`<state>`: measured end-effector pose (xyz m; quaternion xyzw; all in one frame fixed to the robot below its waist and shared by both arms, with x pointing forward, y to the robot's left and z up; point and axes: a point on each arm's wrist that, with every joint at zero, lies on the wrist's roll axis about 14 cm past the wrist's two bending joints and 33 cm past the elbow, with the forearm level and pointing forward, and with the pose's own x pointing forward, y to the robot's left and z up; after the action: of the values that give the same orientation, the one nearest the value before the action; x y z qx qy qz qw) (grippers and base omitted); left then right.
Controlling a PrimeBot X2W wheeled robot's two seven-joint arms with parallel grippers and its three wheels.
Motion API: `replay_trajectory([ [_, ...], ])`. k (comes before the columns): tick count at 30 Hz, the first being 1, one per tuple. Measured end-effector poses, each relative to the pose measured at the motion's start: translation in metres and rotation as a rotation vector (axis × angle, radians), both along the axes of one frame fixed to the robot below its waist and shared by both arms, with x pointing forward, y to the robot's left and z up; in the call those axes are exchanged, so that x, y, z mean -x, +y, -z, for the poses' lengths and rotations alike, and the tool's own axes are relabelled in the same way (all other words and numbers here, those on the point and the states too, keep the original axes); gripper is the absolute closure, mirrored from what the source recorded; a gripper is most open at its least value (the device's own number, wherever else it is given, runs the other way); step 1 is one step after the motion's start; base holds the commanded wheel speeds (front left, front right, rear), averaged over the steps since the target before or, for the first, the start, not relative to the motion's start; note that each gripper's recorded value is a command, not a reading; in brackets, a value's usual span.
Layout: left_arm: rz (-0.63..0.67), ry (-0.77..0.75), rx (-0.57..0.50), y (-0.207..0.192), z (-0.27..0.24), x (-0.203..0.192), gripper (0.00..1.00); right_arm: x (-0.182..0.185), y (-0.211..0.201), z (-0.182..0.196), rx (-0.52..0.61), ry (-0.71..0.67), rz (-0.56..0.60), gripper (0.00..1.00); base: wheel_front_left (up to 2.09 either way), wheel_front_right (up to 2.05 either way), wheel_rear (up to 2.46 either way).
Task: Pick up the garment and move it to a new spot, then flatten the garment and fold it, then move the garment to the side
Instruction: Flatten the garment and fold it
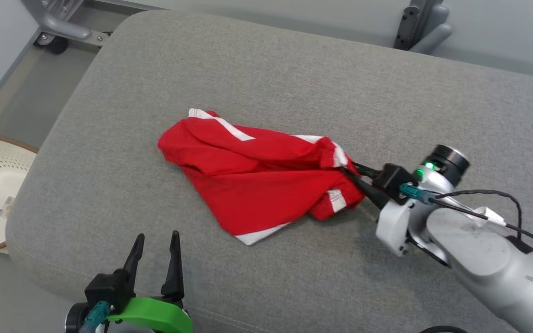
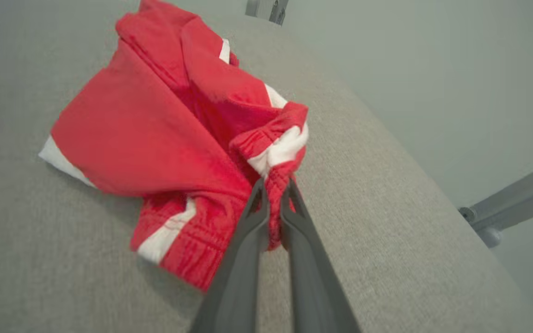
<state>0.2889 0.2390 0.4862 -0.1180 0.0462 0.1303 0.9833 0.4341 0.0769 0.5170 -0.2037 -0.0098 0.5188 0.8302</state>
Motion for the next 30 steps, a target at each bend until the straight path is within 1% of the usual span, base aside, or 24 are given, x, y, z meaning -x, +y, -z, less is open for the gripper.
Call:
replay_trajectory([
  [1,0.015,-0.001,-0.003,-0.003,0.000,-0.005,0.00,-0.008,-0.017,0.010,0.021,0.021,0.048,1.00,0.00,0.00,0.00],
  [2,0.044,0.002,-0.006,-0.009,0.001,-0.014,0.00,-0.025,-0.052,0.022,0.039,0.056,0.152,0.83,0.00,0.00,0.00],
  [3,0.060,0.003,-0.010,-0.013,0.001,-0.019,0.00,-0.034,-0.067,0.024,0.038,0.065,0.206,0.71,0.00,0.00,0.00],
  [5,0.086,0.006,-0.011,-0.019,0.002,-0.027,0.00,-0.052,-0.098,0.021,0.014,0.074,0.317,0.69,0.00,0.00,0.00],
  [6,0.101,0.008,-0.011,-0.022,0.003,-0.031,0.00,-0.060,-0.112,0.019,0.002,0.073,0.369,0.62,0.00,0.00,0.00],
  [7,0.115,0.011,-0.013,-0.026,0.004,-0.034,0.00,-0.068,-0.128,0.016,-0.013,0.072,0.428,0.29,0.00,0.00,0.00],
  [8,0.129,0.013,-0.012,-0.029,0.006,-0.037,0.00,-0.074,-0.145,0.016,-0.018,0.071,0.483,0.00,0.00,0.00,0.00],
  [9,0.129,0.013,-0.012,-0.029,0.006,-0.037,0.00,-0.074,-0.145,0.016,-0.018,0.071,0.483,0.00,0.00,0.00,0.00],
  [11,0.150,0.019,-0.011,-0.035,0.008,-0.041,0.00,-0.079,-0.167,0.012,-0.045,0.068,0.564,0.00,0.00,0.00,0.00],
  [14,0.174,0.021,-0.012,-0.042,0.009,-0.045,0.00,-0.075,-0.169,0.000,-0.101,0.040,0.595,0.00,0.00,0.00,0.00],
  [17,0.186,0.022,-0.010,-0.045,0.010,-0.045,0.00,-0.065,-0.173,-0.009,-0.149,0.023,0.622,0.00,0.00,0.00,0.00],
  [22,0.199,0.005,-0.012,-0.050,0.006,-0.041,0.00,-0.034,-0.155,-0.026,-0.250,0.008,0.597,0.00,0.00,0.00,0.00],
  [25,0.214,-0.007,-0.010,-0.054,0.002,-0.041,0.00,-0.008,-0.150,-0.018,-0.275,0.045,0.585,0.00,0.00,0.00,0.00],
  [30,0.251,-0.021,-0.007,-0.066,-0.001,-0.042,0.00,0.030,-0.151,0.000,-0.296,0.117,0.594,0.00,0.00,0.00,0.00],
])
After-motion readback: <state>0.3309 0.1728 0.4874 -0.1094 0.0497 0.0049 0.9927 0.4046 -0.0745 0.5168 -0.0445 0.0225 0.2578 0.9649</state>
